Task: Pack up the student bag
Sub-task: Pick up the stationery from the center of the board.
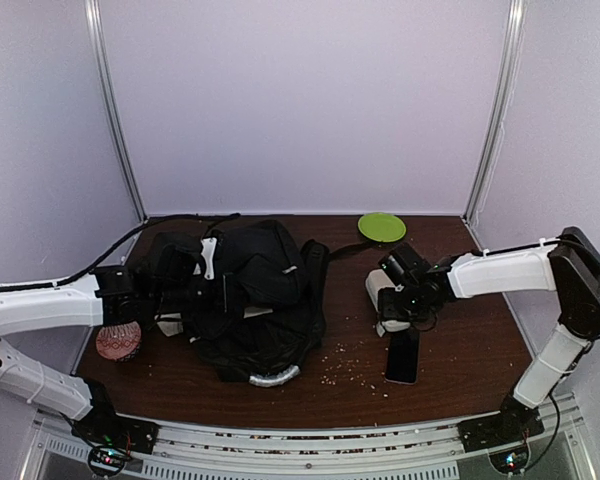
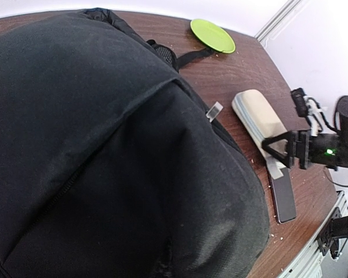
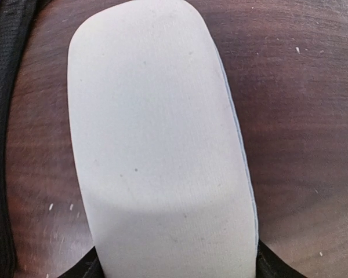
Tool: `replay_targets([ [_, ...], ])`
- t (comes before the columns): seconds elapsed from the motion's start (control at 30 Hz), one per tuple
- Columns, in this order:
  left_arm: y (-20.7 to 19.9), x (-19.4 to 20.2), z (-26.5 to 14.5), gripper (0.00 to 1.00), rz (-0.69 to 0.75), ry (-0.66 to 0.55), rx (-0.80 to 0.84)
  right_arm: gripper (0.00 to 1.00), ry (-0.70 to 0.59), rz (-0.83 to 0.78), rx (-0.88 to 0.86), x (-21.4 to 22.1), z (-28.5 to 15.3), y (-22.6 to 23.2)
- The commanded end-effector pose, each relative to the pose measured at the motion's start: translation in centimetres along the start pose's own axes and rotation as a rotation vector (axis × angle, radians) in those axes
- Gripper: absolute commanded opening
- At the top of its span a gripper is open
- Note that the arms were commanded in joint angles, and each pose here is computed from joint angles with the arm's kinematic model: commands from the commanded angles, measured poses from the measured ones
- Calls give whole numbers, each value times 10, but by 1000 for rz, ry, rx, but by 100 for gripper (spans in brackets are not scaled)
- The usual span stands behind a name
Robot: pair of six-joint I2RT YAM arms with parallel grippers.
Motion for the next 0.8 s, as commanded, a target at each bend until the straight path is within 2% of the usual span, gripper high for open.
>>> replay_targets([
  [0.0, -17, -25, -1, 0, -21, -45, 29, 61, -107, -1, -173, -12, -49, 7],
  [0.23, -57, -83, -24, 0, 33, -176, 85, 61, -213, -106, -469, 10, -136, 17],
  [0.4, -78, -102, -20, 0, 52, -192, 129, 61, -228, -175, -670, 32, -179, 23],
  [0.57, -88, -99, -6, 0, 29, -151, 198, 60, -172, -283, -779, 50, -197, 43],
  [0.77, -87, -92, -5, 0, 8, -135, 212, 61, -50, -437, -753, 68, -186, 81],
])
Point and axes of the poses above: each gripper's point midway between its finger pads, its own z axis out along the fingers, its own y axis along the line the jaws close on, x = y × z, the point moved 7 cm from there along -z, back along the fingers, and after that the axes turned 3 degrees about -z, right-handed, at the moved point
